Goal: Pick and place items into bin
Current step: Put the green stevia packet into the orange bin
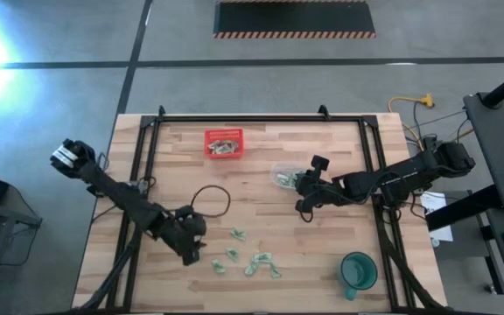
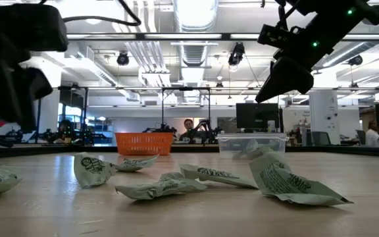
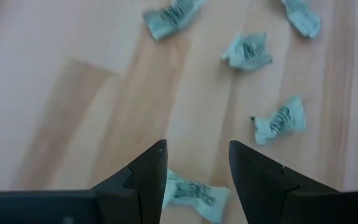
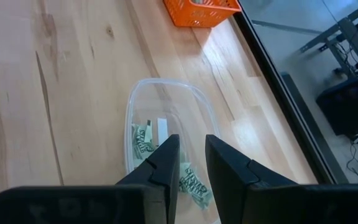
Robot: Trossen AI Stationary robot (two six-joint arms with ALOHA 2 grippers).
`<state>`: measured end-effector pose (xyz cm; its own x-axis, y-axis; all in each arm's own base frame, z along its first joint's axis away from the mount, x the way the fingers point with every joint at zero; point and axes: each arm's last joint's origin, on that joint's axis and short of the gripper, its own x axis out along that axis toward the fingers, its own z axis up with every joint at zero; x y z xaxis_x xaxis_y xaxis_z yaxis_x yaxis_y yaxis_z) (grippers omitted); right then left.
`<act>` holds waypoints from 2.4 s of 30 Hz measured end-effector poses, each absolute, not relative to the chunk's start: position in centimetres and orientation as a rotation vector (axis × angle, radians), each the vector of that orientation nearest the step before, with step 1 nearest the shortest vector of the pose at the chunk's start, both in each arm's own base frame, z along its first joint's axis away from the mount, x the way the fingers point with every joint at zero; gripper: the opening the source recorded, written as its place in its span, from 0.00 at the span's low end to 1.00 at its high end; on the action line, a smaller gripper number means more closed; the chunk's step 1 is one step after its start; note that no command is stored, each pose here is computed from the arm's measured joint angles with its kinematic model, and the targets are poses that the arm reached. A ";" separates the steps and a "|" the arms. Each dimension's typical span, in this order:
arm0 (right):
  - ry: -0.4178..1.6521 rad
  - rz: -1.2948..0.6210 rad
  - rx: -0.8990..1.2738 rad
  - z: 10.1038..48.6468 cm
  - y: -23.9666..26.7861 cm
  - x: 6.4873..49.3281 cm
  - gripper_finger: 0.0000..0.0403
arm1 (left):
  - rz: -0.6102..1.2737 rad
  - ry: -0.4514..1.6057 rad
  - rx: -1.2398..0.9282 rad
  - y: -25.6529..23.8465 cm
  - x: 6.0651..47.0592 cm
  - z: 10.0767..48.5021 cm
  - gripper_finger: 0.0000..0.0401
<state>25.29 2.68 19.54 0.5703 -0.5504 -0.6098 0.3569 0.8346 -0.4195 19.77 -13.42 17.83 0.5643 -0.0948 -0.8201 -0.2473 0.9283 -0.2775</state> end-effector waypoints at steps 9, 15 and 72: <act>0.786 -0.530 -0.274 19.7 2.7 25.5 0.17 | 0.188 1.066 -0.432 -15.9 20.8 16.2 0.39; 0.770 -0.522 -0.284 19.8 2.7 25.6 0.17 | 0.300 1.197 -0.379 -16.4 21.3 15.5 0.39; 0.726 -0.509 -0.298 20.1 2.8 26.0 0.17 | 0.358 1.268 -0.507 -17.0 21.2 15.1 0.39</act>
